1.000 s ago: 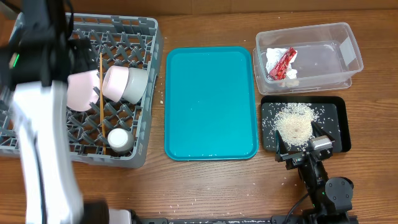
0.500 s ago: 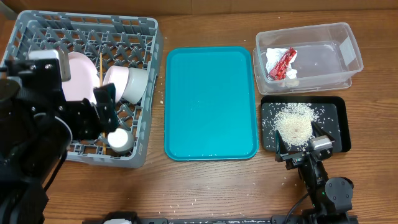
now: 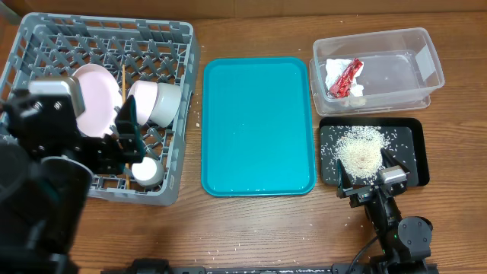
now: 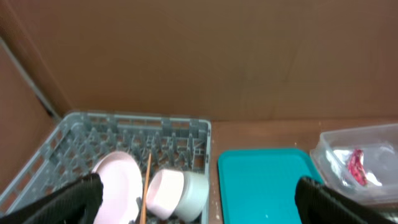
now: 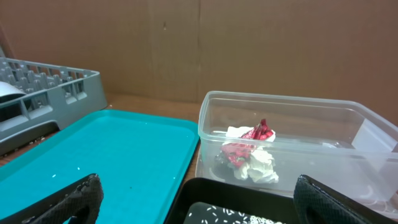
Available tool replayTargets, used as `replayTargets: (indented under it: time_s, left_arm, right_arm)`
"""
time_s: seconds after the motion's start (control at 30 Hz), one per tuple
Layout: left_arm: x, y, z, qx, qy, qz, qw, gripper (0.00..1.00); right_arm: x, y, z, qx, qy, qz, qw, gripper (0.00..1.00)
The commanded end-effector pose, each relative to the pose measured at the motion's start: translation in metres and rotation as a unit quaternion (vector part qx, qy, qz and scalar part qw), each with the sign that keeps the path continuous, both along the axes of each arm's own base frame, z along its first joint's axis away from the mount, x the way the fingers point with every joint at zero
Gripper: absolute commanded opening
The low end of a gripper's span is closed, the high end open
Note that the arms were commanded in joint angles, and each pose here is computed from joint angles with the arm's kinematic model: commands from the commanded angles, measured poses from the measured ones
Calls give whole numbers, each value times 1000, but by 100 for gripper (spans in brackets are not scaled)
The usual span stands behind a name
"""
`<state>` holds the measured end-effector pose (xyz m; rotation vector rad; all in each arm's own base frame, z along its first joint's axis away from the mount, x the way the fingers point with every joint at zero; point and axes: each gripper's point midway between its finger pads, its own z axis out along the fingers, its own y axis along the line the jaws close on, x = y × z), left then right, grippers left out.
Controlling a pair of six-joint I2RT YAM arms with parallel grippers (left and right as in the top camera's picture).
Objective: Sort waste into correct bins and load items into the dishwasher
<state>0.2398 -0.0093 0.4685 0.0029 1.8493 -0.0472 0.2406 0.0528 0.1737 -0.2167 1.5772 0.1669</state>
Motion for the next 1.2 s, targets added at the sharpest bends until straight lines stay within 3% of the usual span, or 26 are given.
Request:
replayTargets:
  time_s: [0.0, 0.37, 0.63, 0.97, 1.17]
  left_arm:
    - [2, -9, -36, 12, -16, -29, 999, 100]
    - [-7, -30, -144, -5, -125, -88, 988, 100]
    - [-19, -33, -216, -6, -140, -98, 985, 100]
    - [0, -33, -264, -3, -190, -97, 977, 100]
    - [2, -33, -310, -7, -106, -95, 990, 100]
  right_arm:
    - [0, 1, -2, 0, -2, 2, 1000, 100]
    - [0, 1, -2, 0, -2, 2, 1000, 100]
    - [0, 1, -2, 0, -2, 2, 1000, 100]
    - [0, 1, -2, 0, -2, 2, 1000, 100]
    - [0, 1, -2, 0, -2, 2, 1000, 100]
